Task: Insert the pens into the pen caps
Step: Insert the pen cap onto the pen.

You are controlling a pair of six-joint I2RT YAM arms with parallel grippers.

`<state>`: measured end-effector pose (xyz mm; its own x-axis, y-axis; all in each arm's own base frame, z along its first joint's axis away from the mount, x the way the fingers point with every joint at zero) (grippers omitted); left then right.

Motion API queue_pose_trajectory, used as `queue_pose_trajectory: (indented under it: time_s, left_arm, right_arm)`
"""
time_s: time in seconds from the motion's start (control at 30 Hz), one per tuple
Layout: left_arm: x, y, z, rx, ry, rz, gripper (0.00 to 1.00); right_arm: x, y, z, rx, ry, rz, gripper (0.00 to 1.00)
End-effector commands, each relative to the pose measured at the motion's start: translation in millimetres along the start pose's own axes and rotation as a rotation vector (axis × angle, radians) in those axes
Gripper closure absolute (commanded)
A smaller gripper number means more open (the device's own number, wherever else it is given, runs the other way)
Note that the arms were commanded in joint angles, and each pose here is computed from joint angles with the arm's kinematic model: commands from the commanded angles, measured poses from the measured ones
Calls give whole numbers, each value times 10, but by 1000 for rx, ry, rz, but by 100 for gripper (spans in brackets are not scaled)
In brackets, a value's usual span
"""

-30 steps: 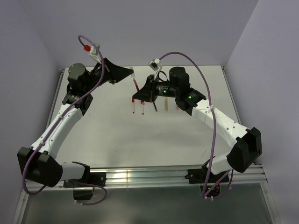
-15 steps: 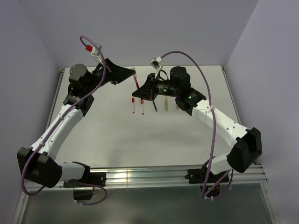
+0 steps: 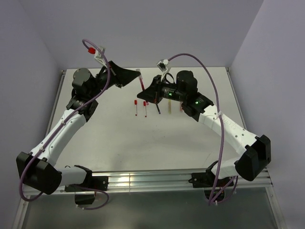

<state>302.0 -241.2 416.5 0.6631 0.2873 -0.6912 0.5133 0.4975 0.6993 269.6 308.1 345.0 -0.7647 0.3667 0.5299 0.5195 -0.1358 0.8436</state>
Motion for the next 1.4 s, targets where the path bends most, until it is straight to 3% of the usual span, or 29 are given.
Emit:
queue_pose_trajectory:
  time_s: [0.0, 0.67, 1.37]
  left_arm:
    - [-352, -208, -128, 99, -115, 43, 100]
    - [-528, -572, -83, 314, -189, 119, 100]
    - [-211, -928, 14, 456, 40, 109, 100]
  right_arm:
    - [66, 554, -145, -238, -65, -116, 100]
    - [224, 801, -287, -306, -68, -250, 100]
    - [150, 1248, -557, -453, -294, -363, 100]
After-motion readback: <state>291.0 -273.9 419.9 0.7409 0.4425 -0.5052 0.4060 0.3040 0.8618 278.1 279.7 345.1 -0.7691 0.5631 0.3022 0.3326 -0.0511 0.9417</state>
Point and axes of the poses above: each gripper's point midway between its finger pads, its own z axis out along the fingers, its own x axis along the line the jaws close on, y = z × x, the point moved 3 cm from there along -z, back along the fingers, and after that the axes turned 1 degree about -z, right-handed, at the moved point
